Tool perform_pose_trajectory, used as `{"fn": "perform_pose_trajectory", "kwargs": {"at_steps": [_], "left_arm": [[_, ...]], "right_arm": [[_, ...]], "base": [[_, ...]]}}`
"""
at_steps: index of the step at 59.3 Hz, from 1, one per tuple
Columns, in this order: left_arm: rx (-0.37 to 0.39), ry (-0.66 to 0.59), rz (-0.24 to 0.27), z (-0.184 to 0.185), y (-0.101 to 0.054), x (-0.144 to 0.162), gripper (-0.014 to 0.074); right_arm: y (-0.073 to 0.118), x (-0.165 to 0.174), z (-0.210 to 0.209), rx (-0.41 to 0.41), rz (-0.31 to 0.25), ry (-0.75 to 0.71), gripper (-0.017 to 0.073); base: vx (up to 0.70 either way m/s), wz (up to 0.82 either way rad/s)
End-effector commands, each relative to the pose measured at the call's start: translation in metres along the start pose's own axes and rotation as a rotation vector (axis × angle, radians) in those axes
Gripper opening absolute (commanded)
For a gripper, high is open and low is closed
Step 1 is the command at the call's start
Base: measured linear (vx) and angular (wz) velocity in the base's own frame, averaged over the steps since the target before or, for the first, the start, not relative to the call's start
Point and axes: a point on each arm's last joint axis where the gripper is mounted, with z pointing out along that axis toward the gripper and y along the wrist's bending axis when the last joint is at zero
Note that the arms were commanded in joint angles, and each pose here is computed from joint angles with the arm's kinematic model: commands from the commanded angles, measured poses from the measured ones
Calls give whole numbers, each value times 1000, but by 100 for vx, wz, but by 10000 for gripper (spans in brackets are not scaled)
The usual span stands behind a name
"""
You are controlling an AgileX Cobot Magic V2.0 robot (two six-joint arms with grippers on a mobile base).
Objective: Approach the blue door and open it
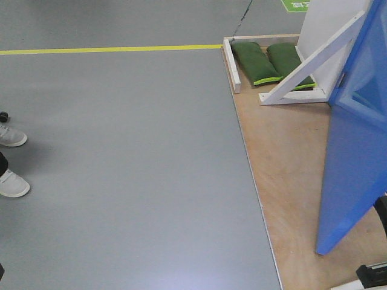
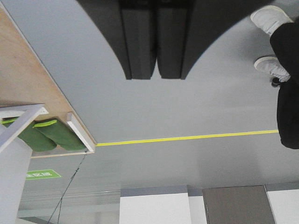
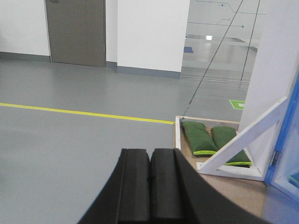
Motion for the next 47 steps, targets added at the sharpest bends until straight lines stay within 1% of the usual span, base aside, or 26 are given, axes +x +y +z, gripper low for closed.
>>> {"fn": "perform_pose_trajectory", "kwargs": {"at_steps": [1,27,47], "left_arm": [[7,-124,-8,-4,0,-17,73],[7,-124,-8,-4,0,-17,73],[7,-124,-8,-4,0,-17,73]], "right_arm": [[0,-8,-1,6,-11,-97,12],[0,-8,-1,6,-11,-97,12],[0,-8,-1,6,-11,-97,12]], "base": [[37,7],[35,6],[29,4]]}}
